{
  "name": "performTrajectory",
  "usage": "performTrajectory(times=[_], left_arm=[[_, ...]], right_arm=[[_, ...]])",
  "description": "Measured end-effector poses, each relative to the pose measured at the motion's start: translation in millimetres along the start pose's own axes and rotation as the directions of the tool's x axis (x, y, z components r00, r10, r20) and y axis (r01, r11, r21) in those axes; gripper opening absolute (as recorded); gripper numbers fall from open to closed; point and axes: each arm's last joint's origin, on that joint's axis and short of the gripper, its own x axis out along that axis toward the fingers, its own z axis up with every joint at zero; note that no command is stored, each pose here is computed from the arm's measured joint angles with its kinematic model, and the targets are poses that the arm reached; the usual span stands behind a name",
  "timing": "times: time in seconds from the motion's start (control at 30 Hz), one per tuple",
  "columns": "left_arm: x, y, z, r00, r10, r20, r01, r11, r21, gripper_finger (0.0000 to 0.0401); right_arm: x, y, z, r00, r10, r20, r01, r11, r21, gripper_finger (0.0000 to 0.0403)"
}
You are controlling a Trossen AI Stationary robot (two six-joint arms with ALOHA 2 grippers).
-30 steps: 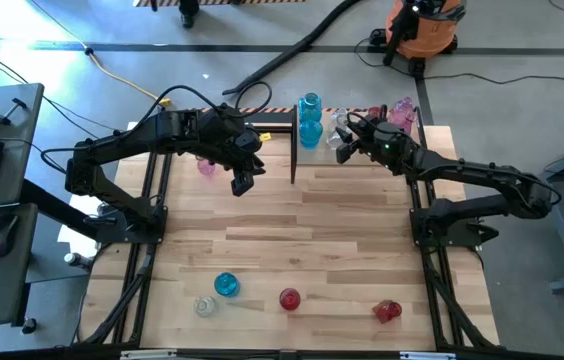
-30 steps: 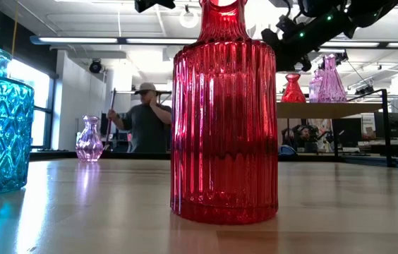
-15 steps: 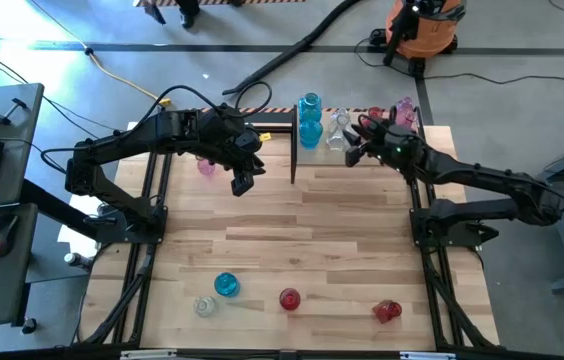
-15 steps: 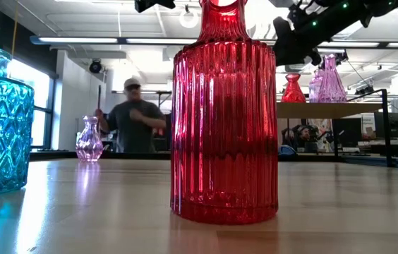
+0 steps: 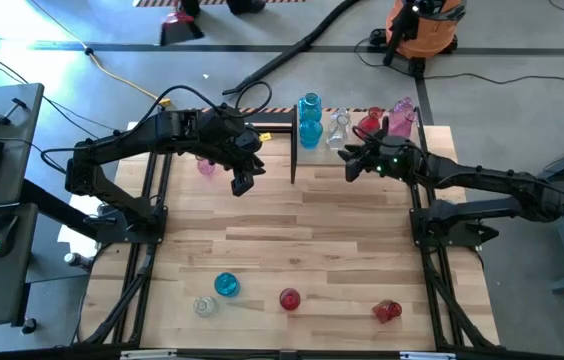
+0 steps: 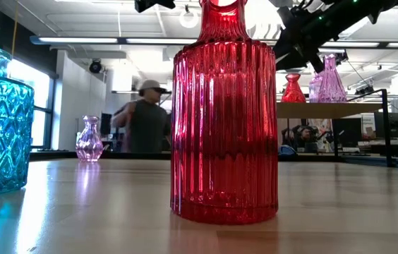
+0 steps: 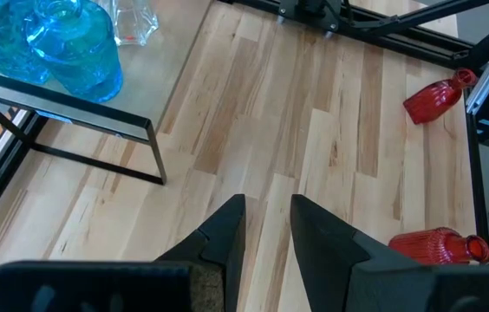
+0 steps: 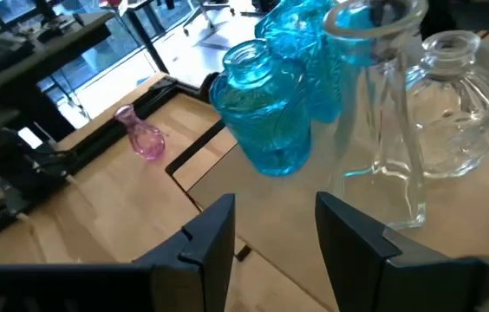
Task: Sort vases onto shelf
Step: Put the left red vase on the shelf aligned with the other red vase
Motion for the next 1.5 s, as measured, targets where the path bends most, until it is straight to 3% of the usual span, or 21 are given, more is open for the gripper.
performTrajectory(times=[0.4,0.9,1.5], left_arm=[[0,0,0,1.0,0.0,0.0,0.0,1.0,0.0,0.0086],[0,0,0,1.0,0.0,0.0,0.0,1.0,0.0,0.0086],[0,0,0,1.0,0.0,0.0,0.0,1.0,0.0,0.0086]], right_arm=[[16,3,-3,1.0,-0.007,0.004,0.006,0.998,0.069,0.0074],[41,-3,-7,0.997,-0.075,0.006,0.074,0.993,0.093,0.0071],[43,-13,-3,0.99,-0.141,0.032,0.136,0.984,0.114,0.0071]])
